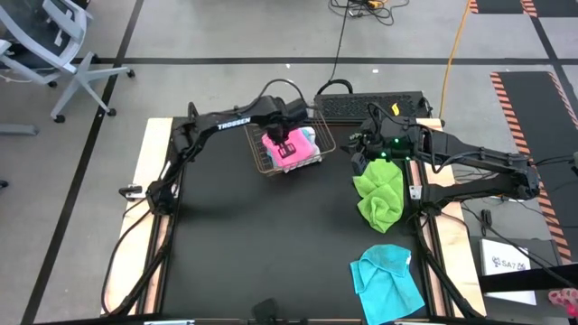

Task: Fold microfiber towels
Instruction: Put the pink microfiber cloth into the wire basket, then fold the green microfiber cloth

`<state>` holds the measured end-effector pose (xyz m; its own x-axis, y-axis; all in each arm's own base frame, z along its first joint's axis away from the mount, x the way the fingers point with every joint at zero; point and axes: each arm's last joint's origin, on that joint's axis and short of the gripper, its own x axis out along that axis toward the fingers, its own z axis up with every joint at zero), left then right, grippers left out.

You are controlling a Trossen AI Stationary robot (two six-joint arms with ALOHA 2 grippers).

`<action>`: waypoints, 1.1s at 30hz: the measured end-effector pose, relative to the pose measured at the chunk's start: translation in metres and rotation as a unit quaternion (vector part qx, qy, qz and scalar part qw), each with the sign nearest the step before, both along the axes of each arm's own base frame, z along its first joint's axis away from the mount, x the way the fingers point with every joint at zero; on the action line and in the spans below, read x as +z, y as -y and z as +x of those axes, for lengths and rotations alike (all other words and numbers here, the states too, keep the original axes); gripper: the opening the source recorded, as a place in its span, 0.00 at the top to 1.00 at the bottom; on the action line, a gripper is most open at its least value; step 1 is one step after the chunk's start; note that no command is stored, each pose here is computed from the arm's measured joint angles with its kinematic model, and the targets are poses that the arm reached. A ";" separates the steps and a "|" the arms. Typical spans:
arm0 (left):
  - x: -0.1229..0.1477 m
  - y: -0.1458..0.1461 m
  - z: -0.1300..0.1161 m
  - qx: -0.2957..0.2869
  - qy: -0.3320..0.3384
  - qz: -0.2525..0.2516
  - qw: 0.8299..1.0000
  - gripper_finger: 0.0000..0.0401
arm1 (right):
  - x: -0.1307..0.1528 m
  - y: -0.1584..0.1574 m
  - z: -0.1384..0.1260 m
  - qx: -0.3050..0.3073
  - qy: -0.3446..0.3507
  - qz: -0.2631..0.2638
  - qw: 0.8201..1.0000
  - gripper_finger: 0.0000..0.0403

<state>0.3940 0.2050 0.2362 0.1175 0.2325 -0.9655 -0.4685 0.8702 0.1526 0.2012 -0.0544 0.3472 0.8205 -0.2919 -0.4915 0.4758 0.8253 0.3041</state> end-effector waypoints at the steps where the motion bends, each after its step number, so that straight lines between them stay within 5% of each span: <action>1: 0.002 -0.001 0.001 -0.004 0.011 0.006 1.000 0.99 | 0.000 0.000 0.000 0.000 0.000 0.000 1.000 1.00; 10: -0.004 -0.013 0.019 -0.022 0.093 0.027 0.995 0.99 | 0.000 0.000 0.000 -0.005 0.002 0.010 1.000 1.00; 16: 0.002 -0.012 0.012 0.011 0.089 0.013 0.996 1.00 | -0.001 -0.002 0.000 -0.002 0.001 0.013 1.000 1.00; 23: 0.080 0.051 -0.005 -0.011 0.129 0.058 0.990 0.99 | -0.015 -0.017 -0.007 0.011 -0.084 0.044 0.995 1.00; 28: 0.109 0.104 -0.021 -0.016 0.109 0.084 0.990 0.99 | -0.030 -0.030 -0.021 -0.013 -0.189 0.077 0.979 1.00; 33: 0.106 0.141 -0.028 -0.017 0.071 0.080 0.994 0.99 | -0.041 -0.037 -0.040 -0.053 -0.288 0.095 0.952 1.00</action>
